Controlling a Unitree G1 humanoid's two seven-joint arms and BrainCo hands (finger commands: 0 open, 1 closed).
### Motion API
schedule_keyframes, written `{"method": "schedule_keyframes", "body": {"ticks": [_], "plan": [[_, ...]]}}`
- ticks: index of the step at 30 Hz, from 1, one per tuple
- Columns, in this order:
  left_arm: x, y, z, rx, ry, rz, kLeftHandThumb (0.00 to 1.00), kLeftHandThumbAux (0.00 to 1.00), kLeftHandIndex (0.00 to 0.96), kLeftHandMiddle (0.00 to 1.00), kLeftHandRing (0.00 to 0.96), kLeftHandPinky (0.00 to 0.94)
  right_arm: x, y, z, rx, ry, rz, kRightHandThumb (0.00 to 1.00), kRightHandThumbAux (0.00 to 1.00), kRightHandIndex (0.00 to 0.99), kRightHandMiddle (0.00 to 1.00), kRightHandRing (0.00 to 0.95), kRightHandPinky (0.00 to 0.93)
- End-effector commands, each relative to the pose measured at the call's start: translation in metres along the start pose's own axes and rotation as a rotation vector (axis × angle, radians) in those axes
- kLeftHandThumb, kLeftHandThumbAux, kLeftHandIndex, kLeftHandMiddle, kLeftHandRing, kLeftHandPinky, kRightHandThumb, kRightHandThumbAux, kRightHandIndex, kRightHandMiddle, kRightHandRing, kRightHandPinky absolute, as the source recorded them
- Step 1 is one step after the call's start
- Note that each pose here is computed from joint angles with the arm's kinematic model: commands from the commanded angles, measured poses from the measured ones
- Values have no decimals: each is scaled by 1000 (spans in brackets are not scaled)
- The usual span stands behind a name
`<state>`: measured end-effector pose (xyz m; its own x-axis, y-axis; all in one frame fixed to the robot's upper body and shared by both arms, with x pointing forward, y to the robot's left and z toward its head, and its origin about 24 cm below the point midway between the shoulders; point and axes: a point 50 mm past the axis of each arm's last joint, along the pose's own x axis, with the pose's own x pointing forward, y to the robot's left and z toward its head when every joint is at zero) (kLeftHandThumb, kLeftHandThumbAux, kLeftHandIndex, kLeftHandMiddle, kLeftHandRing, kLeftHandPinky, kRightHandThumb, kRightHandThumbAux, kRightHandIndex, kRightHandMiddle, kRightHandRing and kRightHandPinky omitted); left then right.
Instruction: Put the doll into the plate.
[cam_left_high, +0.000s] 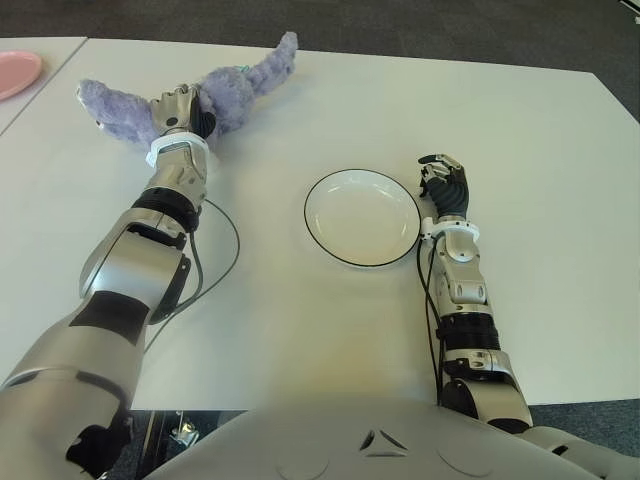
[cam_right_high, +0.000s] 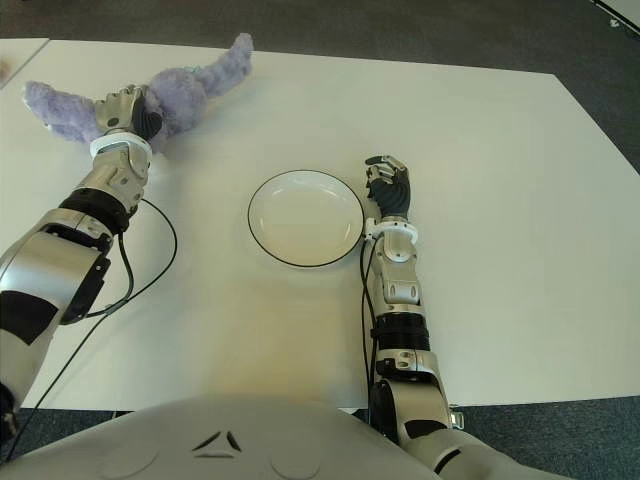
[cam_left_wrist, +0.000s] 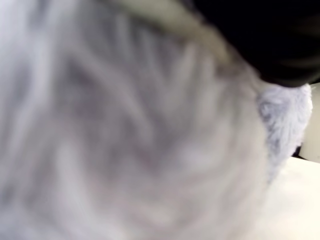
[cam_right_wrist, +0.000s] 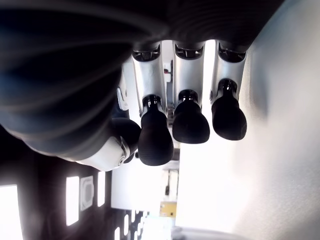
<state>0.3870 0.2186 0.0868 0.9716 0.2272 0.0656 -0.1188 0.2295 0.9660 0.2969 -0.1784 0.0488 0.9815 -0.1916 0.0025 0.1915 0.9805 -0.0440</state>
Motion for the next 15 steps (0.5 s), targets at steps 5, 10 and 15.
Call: {"method": "schedule_keyframes", "body": {"ticks": [5,10,15], "plan": [[-18,-35,3,-116,-34,-111,1000,667,769,400,471,525,-18,-3,-35,25,166,-30,711,714,441,775,777,770],[-18,-35,5,-137,-27,-109,1000,668,799,463,403,495,-19,-3,-34,24,162,-36,712,713,441,780,779,778],[-17,-34,7,-197,-13,-109,1000,658,800,442,523,507,-19,-3,-34,20,164,-37,712,713,441,781,780,778]]}}
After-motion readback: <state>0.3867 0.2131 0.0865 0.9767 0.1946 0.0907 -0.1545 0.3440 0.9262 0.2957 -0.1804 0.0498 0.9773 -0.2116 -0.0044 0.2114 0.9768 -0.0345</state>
